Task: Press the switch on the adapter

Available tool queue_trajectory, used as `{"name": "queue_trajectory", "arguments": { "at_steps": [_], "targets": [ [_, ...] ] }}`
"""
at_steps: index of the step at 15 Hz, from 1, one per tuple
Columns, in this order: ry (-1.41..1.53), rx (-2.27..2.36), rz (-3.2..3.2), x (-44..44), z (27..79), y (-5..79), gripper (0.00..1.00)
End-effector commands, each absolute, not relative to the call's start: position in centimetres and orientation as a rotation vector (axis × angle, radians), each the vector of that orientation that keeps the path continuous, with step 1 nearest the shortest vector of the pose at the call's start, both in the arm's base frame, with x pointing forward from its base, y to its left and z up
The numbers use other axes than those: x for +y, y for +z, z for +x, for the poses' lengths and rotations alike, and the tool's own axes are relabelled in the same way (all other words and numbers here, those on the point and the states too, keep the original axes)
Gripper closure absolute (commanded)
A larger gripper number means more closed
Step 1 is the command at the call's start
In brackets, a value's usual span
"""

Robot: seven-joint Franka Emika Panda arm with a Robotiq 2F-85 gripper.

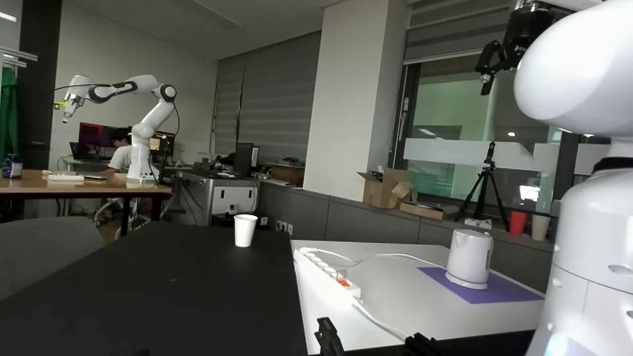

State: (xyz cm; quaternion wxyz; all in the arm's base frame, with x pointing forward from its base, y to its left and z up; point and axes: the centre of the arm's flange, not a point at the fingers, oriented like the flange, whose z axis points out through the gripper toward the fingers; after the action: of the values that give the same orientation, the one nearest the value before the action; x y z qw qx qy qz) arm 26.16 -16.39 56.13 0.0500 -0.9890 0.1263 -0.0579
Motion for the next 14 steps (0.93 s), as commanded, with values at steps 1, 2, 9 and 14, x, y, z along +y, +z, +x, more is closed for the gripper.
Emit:
{"name": "queue_trajectory", "arguments": {
  "at_steps": [1, 2, 9, 14],
  "targets": [
    [-0.173, 0.383, -3.012, -16.36, 26.16, 56.02, 0.00],
    [-0.168, 0.381, -3.012, -16.32, 26.16, 55.84, 0.00],
    [-0.146, 0.376, -3.010, -16.22, 26.23, 55.20, 0.00],
    [-0.181, 0.380, -2.990, -16.38, 26.16, 55.32, 0.00]
  ]
}}
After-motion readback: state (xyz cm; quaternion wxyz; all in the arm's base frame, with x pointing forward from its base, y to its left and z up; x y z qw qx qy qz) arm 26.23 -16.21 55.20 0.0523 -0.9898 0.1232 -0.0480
